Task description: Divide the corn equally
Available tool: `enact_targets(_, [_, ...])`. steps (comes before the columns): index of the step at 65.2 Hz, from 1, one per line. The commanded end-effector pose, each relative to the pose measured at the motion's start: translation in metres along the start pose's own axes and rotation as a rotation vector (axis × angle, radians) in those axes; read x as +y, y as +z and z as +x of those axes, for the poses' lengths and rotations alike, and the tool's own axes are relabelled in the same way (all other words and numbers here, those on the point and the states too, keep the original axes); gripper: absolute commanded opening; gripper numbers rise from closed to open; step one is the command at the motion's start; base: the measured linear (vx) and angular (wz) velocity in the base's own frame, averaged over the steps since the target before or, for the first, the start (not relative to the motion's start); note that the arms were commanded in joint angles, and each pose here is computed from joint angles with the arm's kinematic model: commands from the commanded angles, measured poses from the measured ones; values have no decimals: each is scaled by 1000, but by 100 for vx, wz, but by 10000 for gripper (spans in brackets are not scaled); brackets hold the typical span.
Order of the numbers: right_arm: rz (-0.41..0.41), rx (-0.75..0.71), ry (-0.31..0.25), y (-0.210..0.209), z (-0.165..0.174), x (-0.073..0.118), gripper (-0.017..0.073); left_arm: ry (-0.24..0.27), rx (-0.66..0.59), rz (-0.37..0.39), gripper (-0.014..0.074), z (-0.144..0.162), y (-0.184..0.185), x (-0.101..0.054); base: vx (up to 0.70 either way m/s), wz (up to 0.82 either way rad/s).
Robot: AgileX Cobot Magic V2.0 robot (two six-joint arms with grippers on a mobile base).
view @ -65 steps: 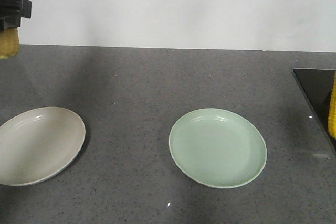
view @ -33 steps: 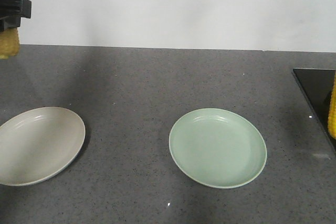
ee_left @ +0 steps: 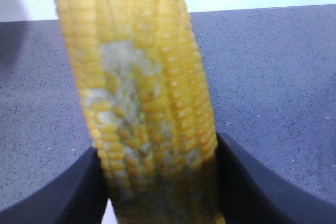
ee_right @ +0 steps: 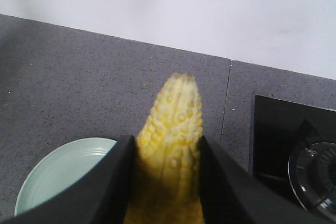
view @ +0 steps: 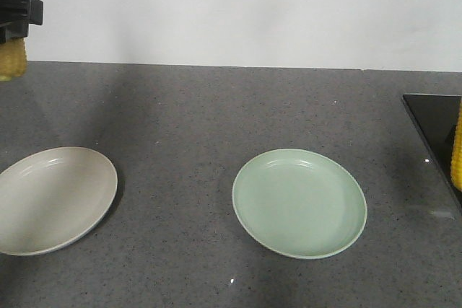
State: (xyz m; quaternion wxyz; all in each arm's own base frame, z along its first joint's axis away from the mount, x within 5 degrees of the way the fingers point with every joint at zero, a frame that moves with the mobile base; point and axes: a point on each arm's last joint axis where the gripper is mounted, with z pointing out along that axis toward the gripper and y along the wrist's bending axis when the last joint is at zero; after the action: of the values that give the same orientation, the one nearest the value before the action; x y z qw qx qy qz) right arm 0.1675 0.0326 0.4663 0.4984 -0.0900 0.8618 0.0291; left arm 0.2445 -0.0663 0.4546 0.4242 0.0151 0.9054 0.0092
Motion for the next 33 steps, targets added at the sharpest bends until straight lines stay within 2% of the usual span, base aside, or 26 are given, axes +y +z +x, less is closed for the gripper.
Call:
enact_targets(1, [14, -107, -5, -11, -11, -2, 98, -12, -107, 13, 128, -9, -16, 4, 0, 0])
enact_targets(33, [14, -107, -5, -11, -11, -2, 98, -12, -107, 13, 128, -9, -16, 4, 0, 0])
